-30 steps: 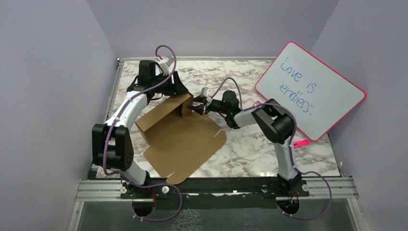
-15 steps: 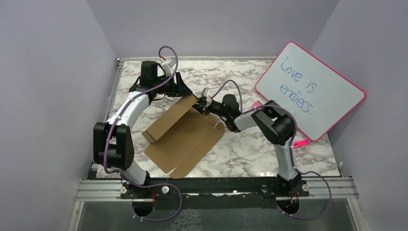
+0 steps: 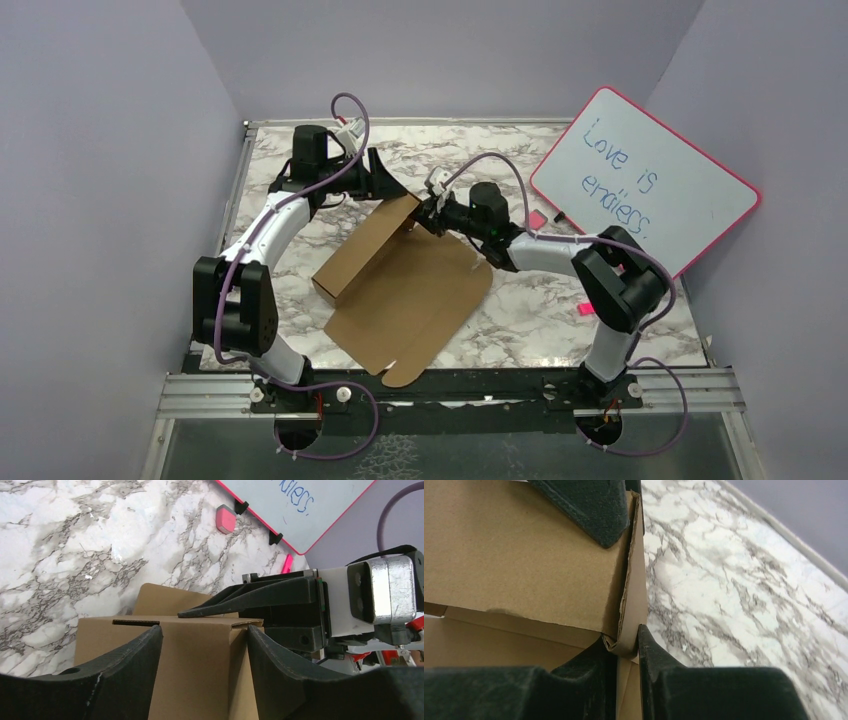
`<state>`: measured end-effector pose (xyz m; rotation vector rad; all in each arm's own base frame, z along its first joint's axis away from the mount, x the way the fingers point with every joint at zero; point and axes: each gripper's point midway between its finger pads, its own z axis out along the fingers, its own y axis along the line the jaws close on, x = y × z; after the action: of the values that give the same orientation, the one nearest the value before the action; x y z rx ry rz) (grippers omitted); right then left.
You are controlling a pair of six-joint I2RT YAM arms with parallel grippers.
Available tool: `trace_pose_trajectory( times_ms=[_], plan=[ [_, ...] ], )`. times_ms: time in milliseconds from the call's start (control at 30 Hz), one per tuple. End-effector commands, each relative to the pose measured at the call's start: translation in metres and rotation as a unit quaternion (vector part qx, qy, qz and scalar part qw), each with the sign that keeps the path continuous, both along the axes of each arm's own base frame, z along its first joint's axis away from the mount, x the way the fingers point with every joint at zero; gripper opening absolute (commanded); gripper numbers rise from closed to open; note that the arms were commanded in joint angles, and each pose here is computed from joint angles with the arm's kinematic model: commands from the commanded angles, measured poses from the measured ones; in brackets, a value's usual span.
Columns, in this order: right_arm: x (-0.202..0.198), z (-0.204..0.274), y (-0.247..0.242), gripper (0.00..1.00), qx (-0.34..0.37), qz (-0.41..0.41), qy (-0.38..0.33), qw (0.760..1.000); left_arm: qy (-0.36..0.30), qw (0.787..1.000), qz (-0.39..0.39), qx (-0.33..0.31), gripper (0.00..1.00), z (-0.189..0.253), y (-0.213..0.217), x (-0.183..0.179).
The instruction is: Fold the paper box
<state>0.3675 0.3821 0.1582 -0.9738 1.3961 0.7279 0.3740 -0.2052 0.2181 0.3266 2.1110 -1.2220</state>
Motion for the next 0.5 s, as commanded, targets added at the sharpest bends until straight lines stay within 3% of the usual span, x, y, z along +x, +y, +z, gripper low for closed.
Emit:
trace_pose_trajectory(
  times_ms=[0,200,300,467],
  plan=[
    [-0.002,0.024,-0.014,0.15,-0.013,-0.058,0.048,0.997,0.021,1.000,-0.015,-0.009,0.64,-0.005,-0.004,-0.015],
    [-0.015,0.005,-0.041,0.15,-0.057,-0.123,0.133,0.982,0.030,0.999,-0.014,-0.010,0.66,-0.010,-0.005,-0.015],
    [-0.012,-0.006,-0.055,0.18,-0.073,-0.159,0.134,0.975,0.031,0.999,-0.006,-0.001,0.67,-0.015,-0.002,-0.012],
    [-0.013,-0.014,-0.054,0.22,-0.058,-0.149,0.108,0.981,0.039,0.999,-0.008,0.002,0.67,-0.022,-0.004,-0.012]
  ],
)
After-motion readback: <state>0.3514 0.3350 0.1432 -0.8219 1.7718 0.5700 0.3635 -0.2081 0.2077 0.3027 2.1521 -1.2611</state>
